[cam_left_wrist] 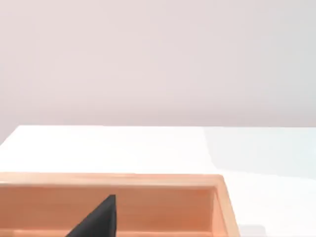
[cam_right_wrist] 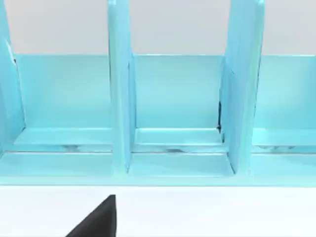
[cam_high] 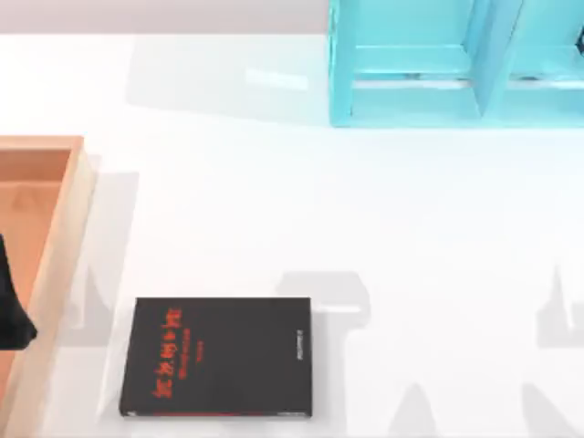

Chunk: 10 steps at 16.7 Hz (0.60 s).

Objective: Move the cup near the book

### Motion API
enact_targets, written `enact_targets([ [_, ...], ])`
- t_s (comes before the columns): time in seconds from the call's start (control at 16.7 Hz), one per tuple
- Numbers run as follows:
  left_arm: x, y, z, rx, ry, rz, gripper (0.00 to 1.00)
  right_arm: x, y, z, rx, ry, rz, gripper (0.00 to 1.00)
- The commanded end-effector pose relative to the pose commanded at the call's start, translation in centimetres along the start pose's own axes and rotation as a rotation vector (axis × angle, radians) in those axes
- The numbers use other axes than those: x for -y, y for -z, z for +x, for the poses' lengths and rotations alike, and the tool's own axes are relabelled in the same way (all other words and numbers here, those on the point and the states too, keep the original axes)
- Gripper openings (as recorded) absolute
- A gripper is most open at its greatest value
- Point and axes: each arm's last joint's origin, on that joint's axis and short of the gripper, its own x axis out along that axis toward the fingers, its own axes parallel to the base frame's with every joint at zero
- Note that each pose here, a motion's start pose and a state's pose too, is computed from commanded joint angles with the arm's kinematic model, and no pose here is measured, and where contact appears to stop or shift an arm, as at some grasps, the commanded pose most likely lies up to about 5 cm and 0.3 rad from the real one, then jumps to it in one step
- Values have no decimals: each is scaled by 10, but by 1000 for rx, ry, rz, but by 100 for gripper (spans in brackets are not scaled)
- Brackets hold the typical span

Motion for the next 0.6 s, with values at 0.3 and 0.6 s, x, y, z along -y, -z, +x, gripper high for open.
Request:
enact_targets([
  [0.3, 0, 0, 0, 0, 0, 0, 100, 1, -3, 1, -43, 7, -55, 100],
  [0.6, 0, 0, 0, 0, 0, 0, 100, 9, -20, 6, -244, 35, -311, 100],
])
